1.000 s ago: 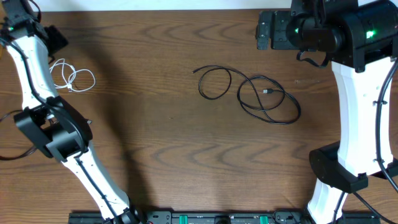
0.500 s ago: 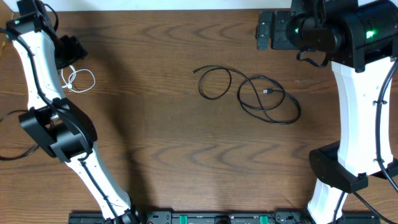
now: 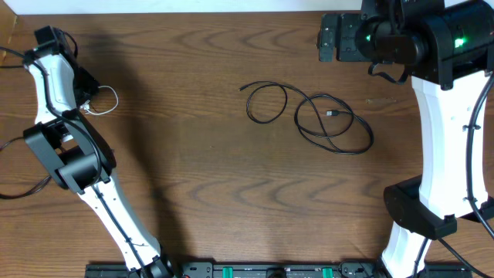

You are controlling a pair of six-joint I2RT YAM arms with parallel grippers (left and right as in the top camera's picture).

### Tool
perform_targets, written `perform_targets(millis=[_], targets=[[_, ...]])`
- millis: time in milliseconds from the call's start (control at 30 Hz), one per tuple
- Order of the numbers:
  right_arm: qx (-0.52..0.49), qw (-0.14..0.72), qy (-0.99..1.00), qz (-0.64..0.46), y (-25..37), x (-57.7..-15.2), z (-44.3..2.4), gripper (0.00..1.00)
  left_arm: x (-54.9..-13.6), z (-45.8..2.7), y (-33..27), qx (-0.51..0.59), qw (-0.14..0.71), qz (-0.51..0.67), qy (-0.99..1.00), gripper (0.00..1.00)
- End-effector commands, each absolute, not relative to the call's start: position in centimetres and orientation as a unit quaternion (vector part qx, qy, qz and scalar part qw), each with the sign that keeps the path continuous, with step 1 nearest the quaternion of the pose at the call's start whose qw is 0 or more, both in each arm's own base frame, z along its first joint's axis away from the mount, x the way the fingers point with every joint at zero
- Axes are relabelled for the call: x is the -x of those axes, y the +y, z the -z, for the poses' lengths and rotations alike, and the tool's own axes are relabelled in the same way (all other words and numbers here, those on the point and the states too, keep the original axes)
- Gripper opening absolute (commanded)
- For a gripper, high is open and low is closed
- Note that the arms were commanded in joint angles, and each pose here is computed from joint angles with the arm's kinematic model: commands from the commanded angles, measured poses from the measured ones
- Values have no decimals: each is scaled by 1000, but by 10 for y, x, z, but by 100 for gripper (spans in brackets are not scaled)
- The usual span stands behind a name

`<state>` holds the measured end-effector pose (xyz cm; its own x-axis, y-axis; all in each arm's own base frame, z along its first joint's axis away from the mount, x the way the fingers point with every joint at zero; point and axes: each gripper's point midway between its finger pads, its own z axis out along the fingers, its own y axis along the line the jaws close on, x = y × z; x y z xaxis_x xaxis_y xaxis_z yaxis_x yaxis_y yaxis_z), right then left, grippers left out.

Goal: Untangle cables
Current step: 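Lay the white cable down in the top-left corner with the left gripper, then open the left gripper and raise it off the white cable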

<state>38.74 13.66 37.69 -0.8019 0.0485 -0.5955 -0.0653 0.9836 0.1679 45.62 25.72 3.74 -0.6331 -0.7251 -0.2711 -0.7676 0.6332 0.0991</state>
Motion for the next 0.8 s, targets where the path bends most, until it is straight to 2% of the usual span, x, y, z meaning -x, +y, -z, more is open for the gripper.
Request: perform_targets(millis=[0, 67, 167, 233, 367, 500, 633, 667, 733, 767], targets=[[3, 311, 947, -85, 137, -389, -373, 99, -466, -41, 268, 393, 127, -116, 903, 28], [3, 311, 947, -84, 136, -389, -373, 99, -474, -44, 272, 384, 145, -119, 904, 8], [3, 311, 947, -84, 136, -389, -373, 99, -490, -59, 287, 364, 189, -136, 902, 7], [3, 311, 947, -84, 136, -389, -373, 99, -499, -87, 305, 371, 229, -155, 887, 8], [3, 311, 947, -84, 136, -389, -373, 99, -522, -171, 335, 384, 337, -168, 843, 8], [3, 311, 947, -85, 137, -389, -373, 99, -528, -246, 355, 390, 423, -178, 798, 8], [3, 311, 947, -84, 136, -389, -373, 99, -517, -260, 377, 410, 436, -215, 771, 8], [3, 311, 947, -84, 136, -389, -373, 99, -512, -252, 382, 417, 425, -225, 772, 13], [3, 311, 947, -84, 136, -389, -373, 99, -508, -230, 387, 421, 402, -229, 780, 62], [3, 311, 947, -84, 136, -389, -373, 99, -505, -215, 389, 424, 387, -228, 787, 82]])
